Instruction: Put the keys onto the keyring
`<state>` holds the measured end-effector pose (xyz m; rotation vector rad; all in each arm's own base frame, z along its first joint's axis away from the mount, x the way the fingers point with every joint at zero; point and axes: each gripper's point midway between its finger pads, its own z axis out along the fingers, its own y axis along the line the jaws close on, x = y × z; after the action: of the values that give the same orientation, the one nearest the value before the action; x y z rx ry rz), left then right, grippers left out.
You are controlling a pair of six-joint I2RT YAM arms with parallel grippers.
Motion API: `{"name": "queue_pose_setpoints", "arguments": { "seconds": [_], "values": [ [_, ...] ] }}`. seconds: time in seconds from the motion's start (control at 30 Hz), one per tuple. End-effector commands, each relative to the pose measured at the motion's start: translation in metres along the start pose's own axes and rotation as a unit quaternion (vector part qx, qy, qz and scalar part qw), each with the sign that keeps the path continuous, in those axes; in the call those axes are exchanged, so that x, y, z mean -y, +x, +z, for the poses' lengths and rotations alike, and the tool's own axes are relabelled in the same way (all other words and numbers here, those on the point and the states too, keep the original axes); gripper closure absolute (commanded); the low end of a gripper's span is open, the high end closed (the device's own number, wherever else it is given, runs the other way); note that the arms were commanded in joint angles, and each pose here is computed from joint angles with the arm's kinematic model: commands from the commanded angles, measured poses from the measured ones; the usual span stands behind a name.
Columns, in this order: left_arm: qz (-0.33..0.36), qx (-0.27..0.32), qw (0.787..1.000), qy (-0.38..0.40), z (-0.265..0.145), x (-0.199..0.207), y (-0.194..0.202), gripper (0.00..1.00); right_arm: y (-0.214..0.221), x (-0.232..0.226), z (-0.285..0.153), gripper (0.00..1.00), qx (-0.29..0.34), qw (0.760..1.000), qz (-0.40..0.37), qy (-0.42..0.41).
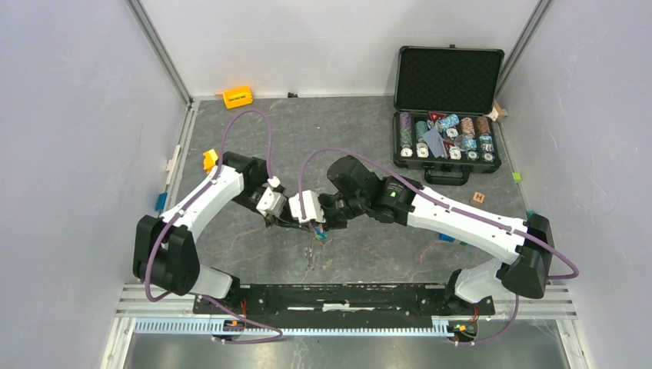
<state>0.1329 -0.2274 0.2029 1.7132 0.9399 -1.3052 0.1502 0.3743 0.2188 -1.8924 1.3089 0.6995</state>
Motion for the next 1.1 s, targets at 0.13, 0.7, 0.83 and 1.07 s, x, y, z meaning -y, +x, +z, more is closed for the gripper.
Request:
{"name": "queue_pose_setpoints", "arguments": {
  "seconds": [0.13,0.7,0.83,1.07],
  "values": [
    [0.088,0.088,0.990,-0.068,-0.005,-0.029,-0.050,0.98,0.013,0.032,0.005,1.00,-0.022,0.996,0.043,0.074],
    [0.066,0.105,0.987,-0.100,-0.015,-0.044,-0.051,0.98,0.030,0.040,0.005,1.00,-0.034,0.992,0.066,0.098],
    [0.054,0.105,0.988,-0.103,-0.017,-0.048,-0.050,0.98,0.029,0.042,0.005,1.00,-0.035,0.992,0.070,0.103],
    [0.032,0.107,0.988,-0.102,-0.019,-0.051,-0.053,0.98,0.028,0.047,0.002,1.00,-0.038,0.990,0.071,0.114]
  ]
}}
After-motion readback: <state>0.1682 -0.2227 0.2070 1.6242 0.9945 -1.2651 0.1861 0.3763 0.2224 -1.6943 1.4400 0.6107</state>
